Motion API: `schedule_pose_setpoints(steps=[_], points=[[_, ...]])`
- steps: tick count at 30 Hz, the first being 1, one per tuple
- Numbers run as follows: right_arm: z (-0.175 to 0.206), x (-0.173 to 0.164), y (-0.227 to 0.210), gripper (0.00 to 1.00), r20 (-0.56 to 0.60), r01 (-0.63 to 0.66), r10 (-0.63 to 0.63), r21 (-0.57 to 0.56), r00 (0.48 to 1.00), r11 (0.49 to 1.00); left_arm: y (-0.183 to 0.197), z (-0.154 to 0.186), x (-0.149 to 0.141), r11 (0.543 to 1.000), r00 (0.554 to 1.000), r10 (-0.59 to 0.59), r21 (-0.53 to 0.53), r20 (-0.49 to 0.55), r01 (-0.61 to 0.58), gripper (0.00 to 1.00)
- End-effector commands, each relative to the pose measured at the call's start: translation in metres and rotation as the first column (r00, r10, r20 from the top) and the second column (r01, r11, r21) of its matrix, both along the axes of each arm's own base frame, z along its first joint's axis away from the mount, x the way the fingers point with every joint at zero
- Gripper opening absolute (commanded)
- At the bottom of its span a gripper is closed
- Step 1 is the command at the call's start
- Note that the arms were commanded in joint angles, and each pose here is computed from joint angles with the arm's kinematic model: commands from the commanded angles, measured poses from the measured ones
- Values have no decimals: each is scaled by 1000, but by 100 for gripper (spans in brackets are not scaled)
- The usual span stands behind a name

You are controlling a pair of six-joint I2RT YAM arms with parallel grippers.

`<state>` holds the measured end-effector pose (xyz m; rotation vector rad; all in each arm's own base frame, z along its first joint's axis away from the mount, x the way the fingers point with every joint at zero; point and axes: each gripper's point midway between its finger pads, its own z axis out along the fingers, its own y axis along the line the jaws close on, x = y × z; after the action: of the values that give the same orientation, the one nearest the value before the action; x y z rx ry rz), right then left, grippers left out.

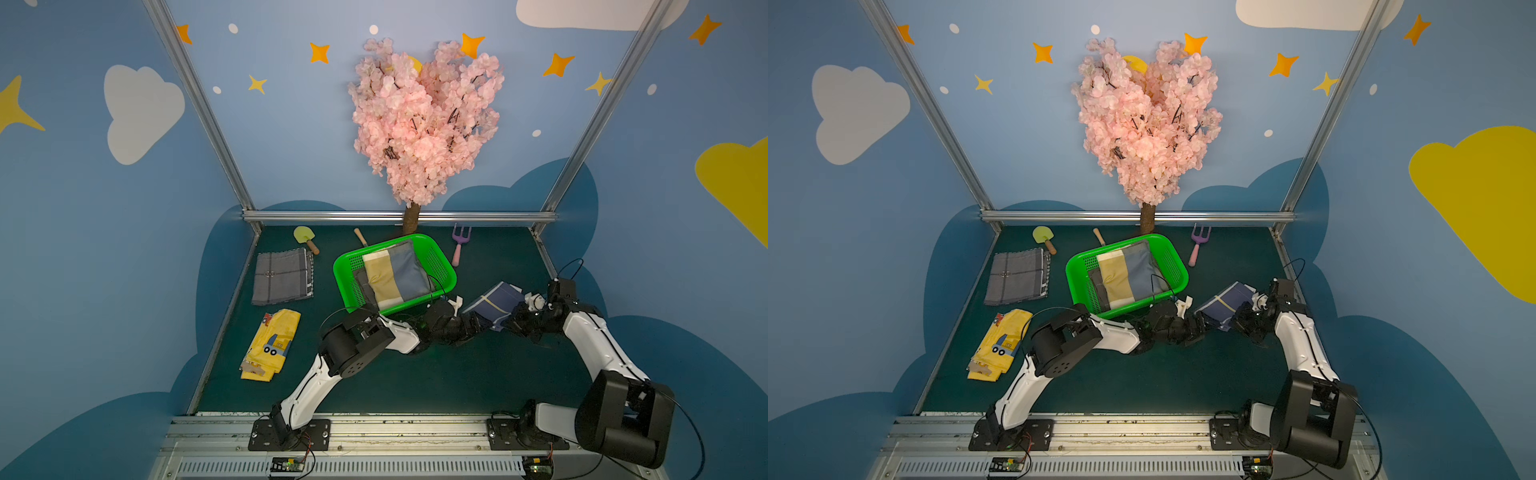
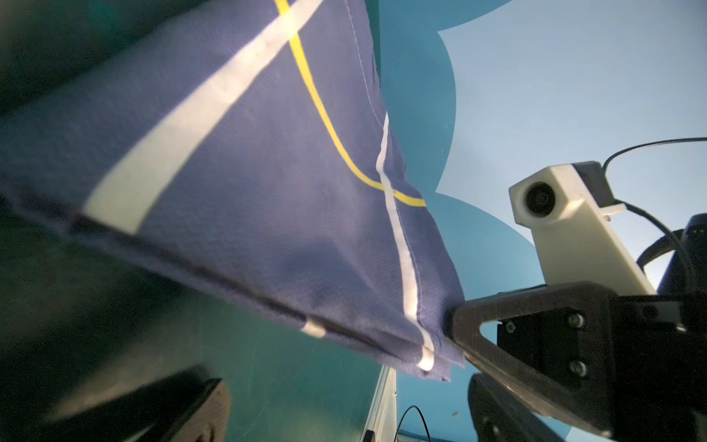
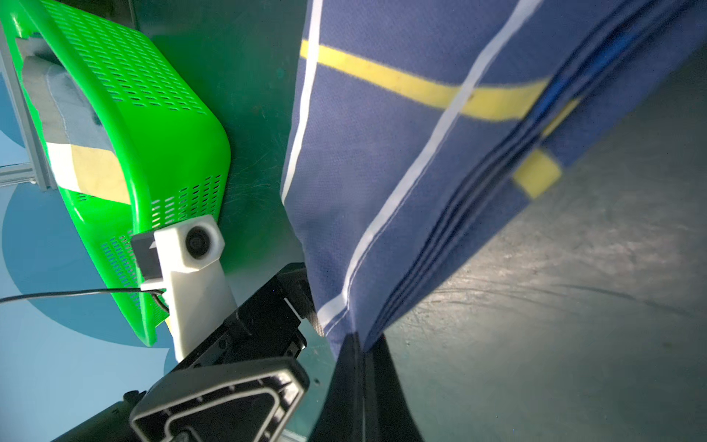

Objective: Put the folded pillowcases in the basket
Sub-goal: Move the pillowcase to the center of the board.

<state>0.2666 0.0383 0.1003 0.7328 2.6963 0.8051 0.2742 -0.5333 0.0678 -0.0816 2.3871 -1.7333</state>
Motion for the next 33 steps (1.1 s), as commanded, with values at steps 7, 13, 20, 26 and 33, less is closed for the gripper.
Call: schedule_pose_setpoints(steps=[7,13,20,26,33], points=[[0,-37,20,0,-19,-40,41,32,999,999,-5,-5,5,996,996,91,24,-19,-90,100],[-11,-58,31,0,-38,-57,59,47,998,997,-6,-9,6,995,994,101,12,-44,-100,98],[-18,-72,37,0,-53,-69,72,58,996,996,-9,-6,0,996,995,88,8,-52,-87,5],[-17,-75,38,74,-44,-78,81,55,996,995,-4,-2,-11,995,997,79,62,-22,-77,3],[16,-57,28,99,23,-53,53,-1,998,999,11,18,-32,968,998,-22,251,61,6,3]])
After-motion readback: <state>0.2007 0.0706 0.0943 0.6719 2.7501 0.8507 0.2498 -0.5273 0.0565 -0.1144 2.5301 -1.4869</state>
